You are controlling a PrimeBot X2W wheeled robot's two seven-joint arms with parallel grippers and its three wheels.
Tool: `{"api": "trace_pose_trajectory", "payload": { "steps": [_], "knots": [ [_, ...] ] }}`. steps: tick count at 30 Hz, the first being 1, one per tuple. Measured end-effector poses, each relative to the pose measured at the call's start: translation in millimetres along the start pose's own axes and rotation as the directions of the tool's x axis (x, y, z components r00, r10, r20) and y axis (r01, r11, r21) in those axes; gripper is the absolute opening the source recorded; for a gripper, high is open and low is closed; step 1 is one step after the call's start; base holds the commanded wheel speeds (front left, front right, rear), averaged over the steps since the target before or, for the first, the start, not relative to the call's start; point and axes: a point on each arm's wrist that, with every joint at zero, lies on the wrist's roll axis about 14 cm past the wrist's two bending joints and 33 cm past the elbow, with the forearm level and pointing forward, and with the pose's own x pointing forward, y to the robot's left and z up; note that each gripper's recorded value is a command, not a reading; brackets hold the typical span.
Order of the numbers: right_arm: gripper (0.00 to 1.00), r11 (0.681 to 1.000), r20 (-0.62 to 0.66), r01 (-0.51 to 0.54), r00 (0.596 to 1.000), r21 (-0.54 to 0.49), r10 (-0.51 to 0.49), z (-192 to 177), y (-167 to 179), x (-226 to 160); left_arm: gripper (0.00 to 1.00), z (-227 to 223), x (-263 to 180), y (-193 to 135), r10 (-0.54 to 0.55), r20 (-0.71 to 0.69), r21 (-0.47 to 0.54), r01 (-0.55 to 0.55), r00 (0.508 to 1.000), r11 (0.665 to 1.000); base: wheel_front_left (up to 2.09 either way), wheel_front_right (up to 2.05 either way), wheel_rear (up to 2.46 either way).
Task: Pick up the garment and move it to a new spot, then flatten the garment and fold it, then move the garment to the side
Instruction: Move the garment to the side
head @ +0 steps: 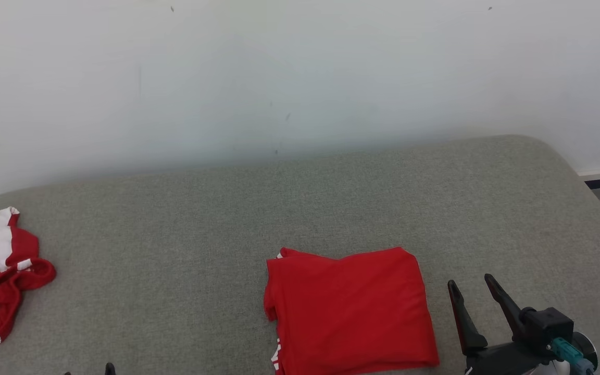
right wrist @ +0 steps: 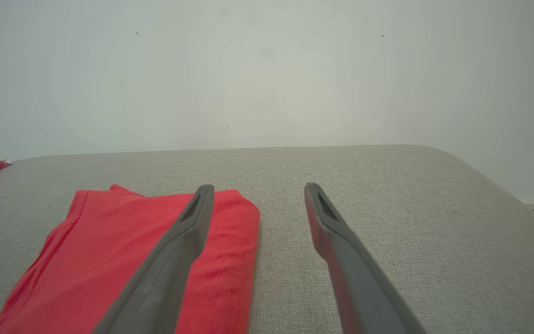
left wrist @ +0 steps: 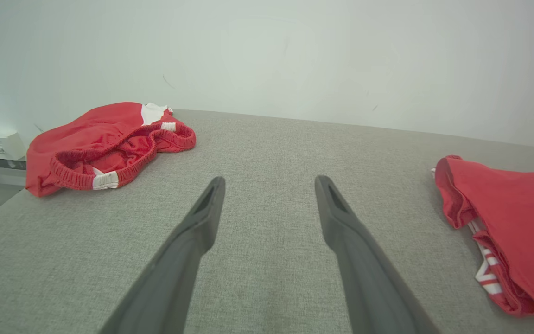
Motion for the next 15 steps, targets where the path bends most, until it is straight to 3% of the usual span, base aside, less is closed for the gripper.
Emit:
{"api": "trace_pose_trajectory", "payload": {
  "steps": [4, 8, 14, 15],
  "knots": [
    [1.00, 1.000, -0.029, 0.004, 1.000, 0.005, -0.004, -2, -2, 5, 1.00, -1, -1, 1, 0.002, -0.002, -0.001, -0.002, 1.000, 1.000, 0.00, 0.00, 0.00],
    [1.00, 0.997, -0.221, 0.023, 0.975, 0.079, -0.005, -26, -4, 10, 1.00, -3, -2, 1, 0.004, -0.009, -0.003, -0.004, 1.000, 1.000, 0.00, 0.00, 0.00],
    [1.00, 0.986, -0.515, 0.044, 0.856, 0.159, 0.044, -56, -2, 13, 1.00, -5, -2, 3, 0.012, -0.014, -0.010, -0.012, 1.000, 1.000, 0.00, 0.00, 0.00],
    [1.00, 0.984, -0.593, 0.056, 0.803, 0.167, 0.055, -65, -3, 12, 1.00, -5, -2, 4, 0.018, -0.015, -0.012, -0.018, 1.000, 1.000, 0.00, 0.00, 0.00]
  ]
}}
